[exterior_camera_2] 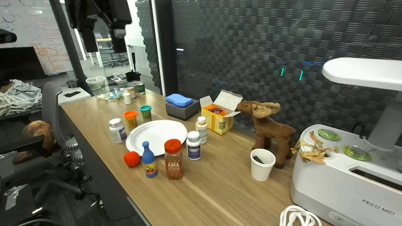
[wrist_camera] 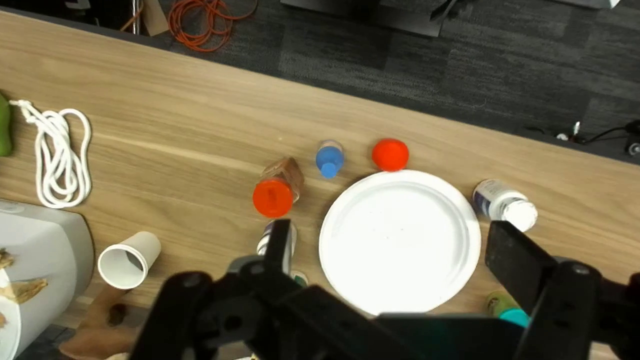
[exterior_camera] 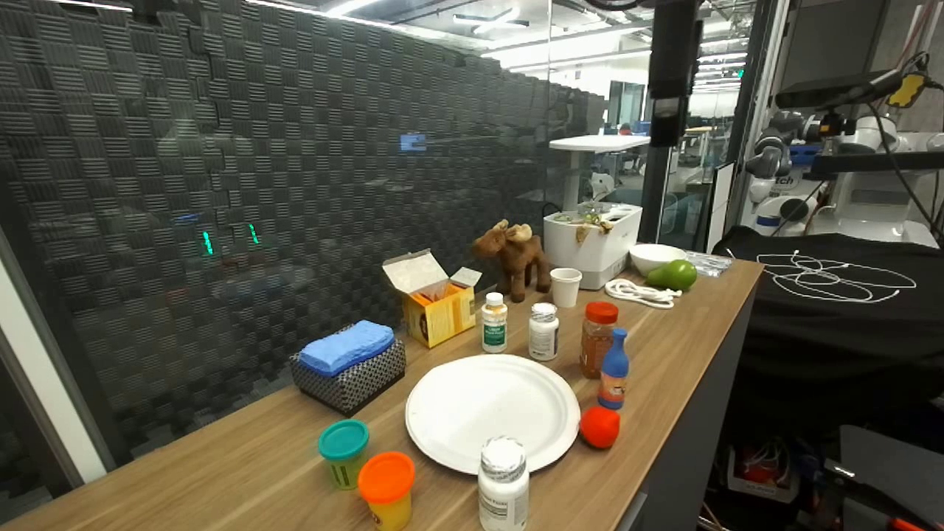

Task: Put the bottles and the orange plushie surrounding the white plate on the white plate

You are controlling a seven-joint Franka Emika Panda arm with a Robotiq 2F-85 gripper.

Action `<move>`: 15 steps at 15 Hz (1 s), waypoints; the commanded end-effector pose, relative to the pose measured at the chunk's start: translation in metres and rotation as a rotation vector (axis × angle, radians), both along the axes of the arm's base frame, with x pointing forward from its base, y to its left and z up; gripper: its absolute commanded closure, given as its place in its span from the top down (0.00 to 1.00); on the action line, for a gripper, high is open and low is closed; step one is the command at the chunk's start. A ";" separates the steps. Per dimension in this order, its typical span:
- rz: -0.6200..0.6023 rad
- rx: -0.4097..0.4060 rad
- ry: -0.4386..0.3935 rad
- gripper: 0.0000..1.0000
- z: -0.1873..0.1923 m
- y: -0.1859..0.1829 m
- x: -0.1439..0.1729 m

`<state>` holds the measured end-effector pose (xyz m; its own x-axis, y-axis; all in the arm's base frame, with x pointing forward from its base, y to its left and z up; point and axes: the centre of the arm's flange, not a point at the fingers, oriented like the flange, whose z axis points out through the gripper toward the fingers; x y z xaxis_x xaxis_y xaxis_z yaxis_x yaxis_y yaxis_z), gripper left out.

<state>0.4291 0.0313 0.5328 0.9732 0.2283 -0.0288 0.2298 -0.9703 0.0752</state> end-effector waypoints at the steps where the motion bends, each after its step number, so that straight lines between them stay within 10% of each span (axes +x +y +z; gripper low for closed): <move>1: -0.022 0.015 -0.050 1.00 -0.035 -0.022 0.050; 15: -0.087 0.058 0.022 1.00 -0.179 -0.045 0.186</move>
